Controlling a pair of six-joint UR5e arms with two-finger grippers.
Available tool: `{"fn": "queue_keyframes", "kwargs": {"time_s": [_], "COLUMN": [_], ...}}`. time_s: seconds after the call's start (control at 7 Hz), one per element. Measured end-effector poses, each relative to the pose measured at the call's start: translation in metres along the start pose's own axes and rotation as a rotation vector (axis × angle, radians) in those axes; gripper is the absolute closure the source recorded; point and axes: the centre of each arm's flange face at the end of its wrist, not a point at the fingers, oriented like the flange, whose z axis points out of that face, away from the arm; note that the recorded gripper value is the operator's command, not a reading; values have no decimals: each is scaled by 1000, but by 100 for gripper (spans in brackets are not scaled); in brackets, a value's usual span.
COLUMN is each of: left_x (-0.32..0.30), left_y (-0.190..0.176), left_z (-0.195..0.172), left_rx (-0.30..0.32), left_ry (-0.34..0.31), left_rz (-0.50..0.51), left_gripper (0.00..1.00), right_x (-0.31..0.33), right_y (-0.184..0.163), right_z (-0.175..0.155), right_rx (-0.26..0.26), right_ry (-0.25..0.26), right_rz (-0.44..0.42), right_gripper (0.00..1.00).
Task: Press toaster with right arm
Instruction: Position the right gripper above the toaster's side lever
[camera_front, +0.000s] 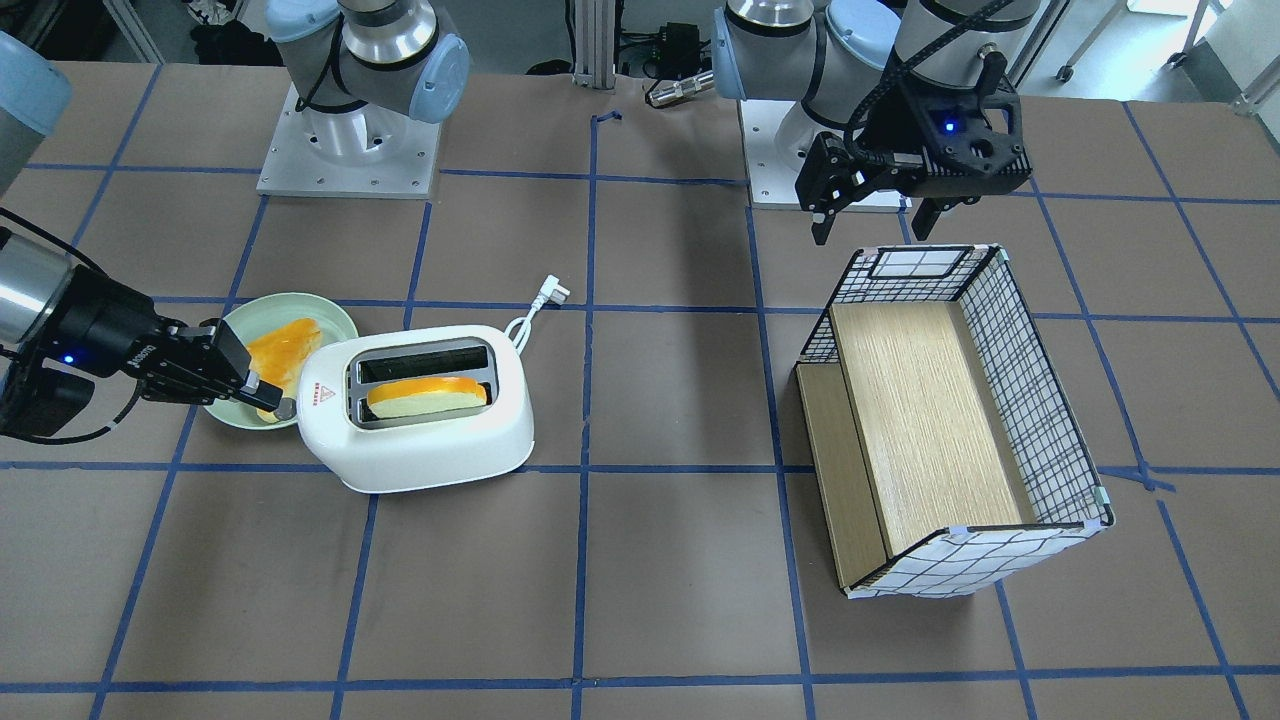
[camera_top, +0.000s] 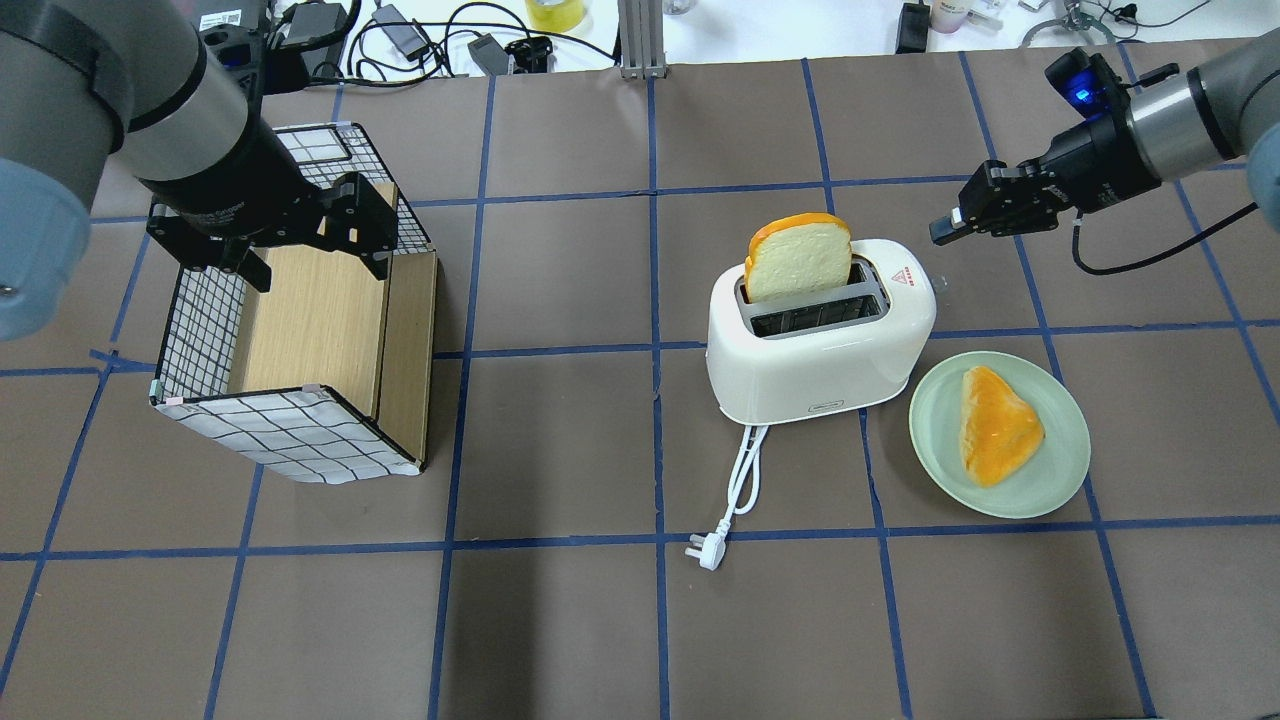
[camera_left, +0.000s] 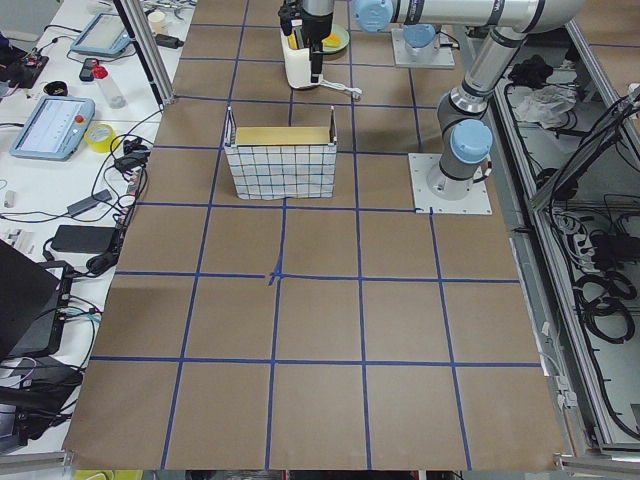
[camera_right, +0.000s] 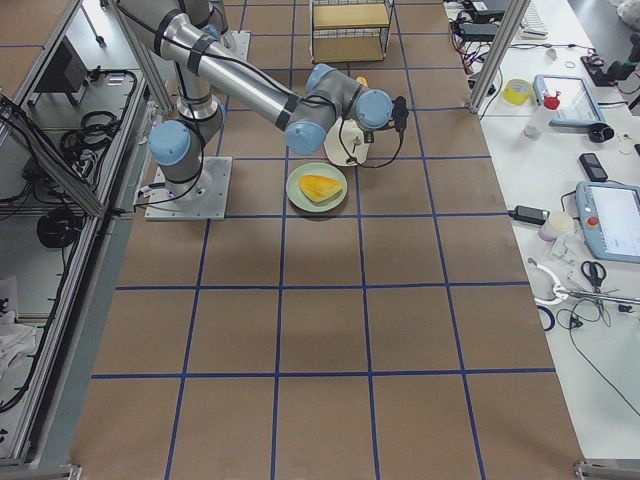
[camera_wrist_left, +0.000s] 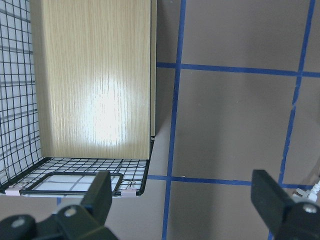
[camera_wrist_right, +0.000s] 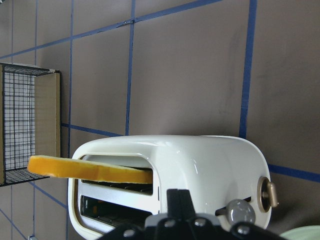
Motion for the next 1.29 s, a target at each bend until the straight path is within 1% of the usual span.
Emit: {"fn": "queue_keyframes", "kwargs": {"time_s": [0.14,0.43,0.57,0.71,1.0,1.29], "left_x": [0,0,0,0,0,0], "left_y": [0,0,0,0,0,0], "left_z": [0,0,0,0,0,0], "left_rx": [0,0,0,0,0,0], "left_ry": [0,0,0,0,0,0], "left_rz": [0,0,0,0,0,0], "left_gripper": [0,0,0,0,0,0], "right_x": [3,12,17,19,26,28], "right_y": [1,8,12,15,11,8], "right_z": [1,6,9,11,16,19], "right_rx": [-12,-61,-84,-93,-86,-67], "right_ry": [16,77,100,111,117,91], "right_rz": [-7,-10,-6,-4,-5,-4], "right_gripper": [100,100,100,100,100,100]}}
